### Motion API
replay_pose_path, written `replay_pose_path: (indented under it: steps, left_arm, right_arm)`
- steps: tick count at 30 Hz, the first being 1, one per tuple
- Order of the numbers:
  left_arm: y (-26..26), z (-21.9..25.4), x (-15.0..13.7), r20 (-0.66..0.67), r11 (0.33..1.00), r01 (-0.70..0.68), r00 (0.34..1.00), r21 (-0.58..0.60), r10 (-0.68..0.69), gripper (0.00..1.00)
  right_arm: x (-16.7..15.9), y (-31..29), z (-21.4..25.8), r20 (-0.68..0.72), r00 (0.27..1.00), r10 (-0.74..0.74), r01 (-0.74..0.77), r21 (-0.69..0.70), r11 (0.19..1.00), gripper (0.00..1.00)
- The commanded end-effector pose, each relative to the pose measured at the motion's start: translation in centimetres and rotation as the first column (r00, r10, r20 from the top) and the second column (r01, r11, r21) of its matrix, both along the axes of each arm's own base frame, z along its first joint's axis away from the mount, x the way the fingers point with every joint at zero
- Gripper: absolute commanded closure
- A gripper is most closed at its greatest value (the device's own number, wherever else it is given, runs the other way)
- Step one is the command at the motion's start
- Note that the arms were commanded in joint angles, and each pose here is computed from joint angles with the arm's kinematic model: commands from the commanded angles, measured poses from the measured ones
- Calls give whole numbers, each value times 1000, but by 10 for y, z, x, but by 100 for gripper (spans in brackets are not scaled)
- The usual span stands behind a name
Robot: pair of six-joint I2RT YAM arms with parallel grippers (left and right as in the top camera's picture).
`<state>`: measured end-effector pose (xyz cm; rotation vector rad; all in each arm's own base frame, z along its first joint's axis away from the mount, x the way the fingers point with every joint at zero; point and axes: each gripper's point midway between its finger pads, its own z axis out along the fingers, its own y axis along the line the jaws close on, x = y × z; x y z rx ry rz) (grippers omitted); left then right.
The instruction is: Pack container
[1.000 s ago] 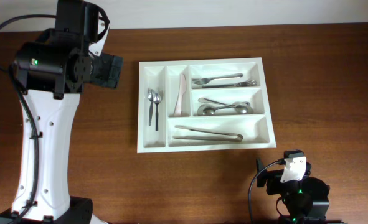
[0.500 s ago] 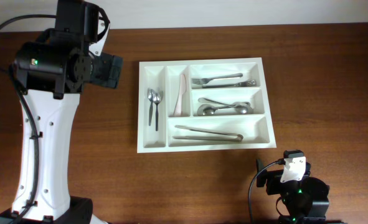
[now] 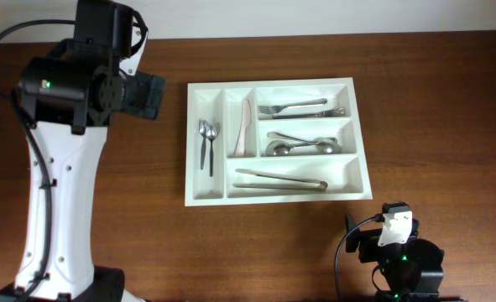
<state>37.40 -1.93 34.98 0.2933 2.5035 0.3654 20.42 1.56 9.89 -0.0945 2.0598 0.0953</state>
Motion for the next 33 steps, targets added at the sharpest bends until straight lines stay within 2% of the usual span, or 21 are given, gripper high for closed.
replay_pose_path:
  steps: [1, 5, 8, 10, 13, 18, 20, 25, 33]
  left_arm:
    - [8, 33, -31, 95, 1000, -14, 995, -11, 15, 1]
    - [32, 41, -68, 135, 997, -70, 988, -17, 72, 1]
    - [52, 46, -80, 227, 991, -126, 965, -52, 135, 1]
    - [59, 49, -87, 342, 986, -123, 927, -115, 156, 1]
    - [66, 43, -96, 461, 982, -122, 870, -147, 177, 1]
    - [69, 12, -118, 592, 981, -113, 785, -157, 185, 1]
    - [68, -12, -130, 602, 981, -110, 777, -158, 184, 1]
    - [64, -87, -151, 566, 982, -100, 806, -163, 176, 1]
    - [53, -163, -160, 553, 981, -47, 820, -187, 145, 1]
  right_arm:
    - [0, 0, -2, 5, 1000, -2, 2, -5, 1000, 1]
    - [0, 0, -2, 5, 1000, -2, 2, -5, 1000, 1]
    - [0, 0, -2, 5, 1000, -2, 2, -5, 1000, 1]
    - [0, 0, -2, 5, 1000, -2, 2, -5, 1000, 1]
    - [0, 0, -2, 5, 1000, -2, 2, -5, 1000, 2]
    - [0, 0, -2, 5, 1000, -2, 2, -5, 1000, 1]
    - [0, 0, -2, 5, 1000, -2, 2, -5, 1000, 1]
    - [0, 0, -2, 5, 1000, -2, 2, -5, 1000, 1]
    - [0, 0, -2, 5, 1000, -2, 2, -5, 1000, 1]
